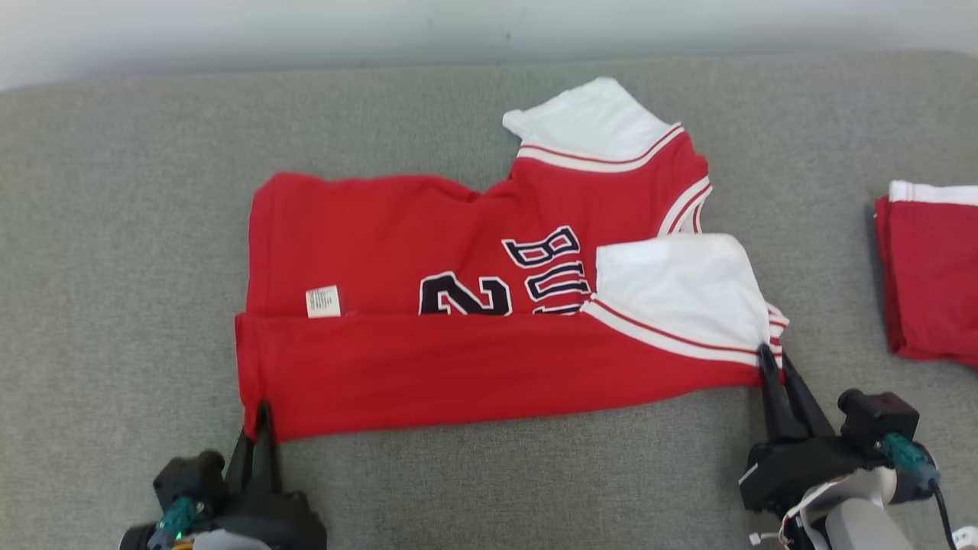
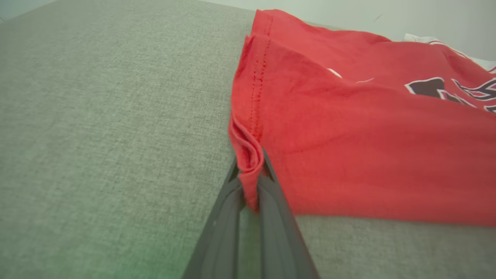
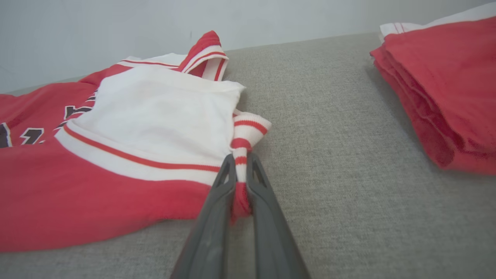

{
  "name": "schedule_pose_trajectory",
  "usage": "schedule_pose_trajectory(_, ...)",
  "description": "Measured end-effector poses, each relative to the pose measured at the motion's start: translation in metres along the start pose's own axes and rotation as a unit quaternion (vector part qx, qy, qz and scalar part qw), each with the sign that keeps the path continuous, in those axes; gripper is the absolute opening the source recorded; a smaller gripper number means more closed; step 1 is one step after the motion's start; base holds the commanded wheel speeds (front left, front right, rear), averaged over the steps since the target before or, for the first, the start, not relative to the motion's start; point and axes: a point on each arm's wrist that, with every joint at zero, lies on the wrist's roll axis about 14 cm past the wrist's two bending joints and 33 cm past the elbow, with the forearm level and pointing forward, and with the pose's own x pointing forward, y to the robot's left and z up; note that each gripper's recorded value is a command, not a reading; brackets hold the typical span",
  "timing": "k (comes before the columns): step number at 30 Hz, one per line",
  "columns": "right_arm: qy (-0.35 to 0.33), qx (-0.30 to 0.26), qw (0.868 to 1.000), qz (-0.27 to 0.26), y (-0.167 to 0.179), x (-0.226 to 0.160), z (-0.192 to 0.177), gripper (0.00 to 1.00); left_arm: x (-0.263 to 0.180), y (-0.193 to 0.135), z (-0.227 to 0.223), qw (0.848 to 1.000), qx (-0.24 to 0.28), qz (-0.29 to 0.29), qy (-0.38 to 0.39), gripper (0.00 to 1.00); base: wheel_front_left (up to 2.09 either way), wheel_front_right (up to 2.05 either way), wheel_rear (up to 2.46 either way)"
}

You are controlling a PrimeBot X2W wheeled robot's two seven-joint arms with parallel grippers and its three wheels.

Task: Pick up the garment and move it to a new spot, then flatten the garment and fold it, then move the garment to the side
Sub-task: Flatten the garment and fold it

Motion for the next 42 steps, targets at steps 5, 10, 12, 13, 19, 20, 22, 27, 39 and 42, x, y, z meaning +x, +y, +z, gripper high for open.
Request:
schedule_pose_trajectory(5,-0.006,0.008,1.0,-0.007,-0.001,-0.015,0.004,0.0,-0.021,0.008,-0.004,1.0,-0.002,0.005,0.001,0.0,0.0,0.0,0.0)
schedule_pose_trajectory(10,-0.003,0.012,1.0,-0.012,-0.002,-0.04,0.0,0.0,-0.043,0.016,-0.005,1.0,0.001,0.012,-0.002,0.0,0.0,0.0,0.0)
schedule_pose_trajectory(12,-0.001,0.014,1.0,-0.015,-0.001,-0.05,-0.003,0.0,-0.054,0.02,-0.009,1.0,0.002,0.014,0.001,0.0,0.0,0.0,0.0)
schedule_pose_trajectory(13,0.001,0.015,1.0,-0.015,-0.001,-0.056,-0.006,0.0,-0.059,0.021,-0.011,1.0,0.002,0.016,0.001,0.0,0.0,0.0,0.0)
schedule_pose_trajectory(19,0.001,0.025,0.999,-0.02,0.001,-0.084,-0.012,0.0,-0.085,0.028,-0.019,1.0,0.003,0.019,0.004,0.0,0.0,0.0,0.0)
schedule_pose_trajectory(20,0.0,0.028,0.999,-0.021,0.0,-0.088,-0.013,0.0,-0.088,0.028,-0.02,1.0,0.003,0.019,0.004,0.0,0.0,0.0,0.0)
schedule_pose_trajectory(22,-0.003,0.033,0.999,-0.027,-0.001,-0.094,-0.013,0.0,-0.093,0.028,-0.023,1.0,0.001,0.017,0.006,0.0,0.0,0.0,0.0)
schedule_pose_trajectory(27,0.003,0.041,0.998,-0.039,-0.005,-0.104,-0.021,0.0,-0.095,0.021,-0.029,1.0,0.002,0.006,0.015,0.0,0.0,0.0,0.0)
schedule_pose_trajectory(39,-0.034,0.024,0.999,-0.032,-0.002,-0.072,0.01,1.0,-0.078,0.018,-0.008,1.0,0.007,0.011,-0.014,1.0,0.0,0.0,0.0)
schedule_pose_trajectory(42,-0.041,0.02,0.999,-0.023,0.005,-0.061,0.016,1.0,-0.069,0.018,0.006,0.999,0.013,0.012,-0.032,1.0,0.0,0.0,0.0)
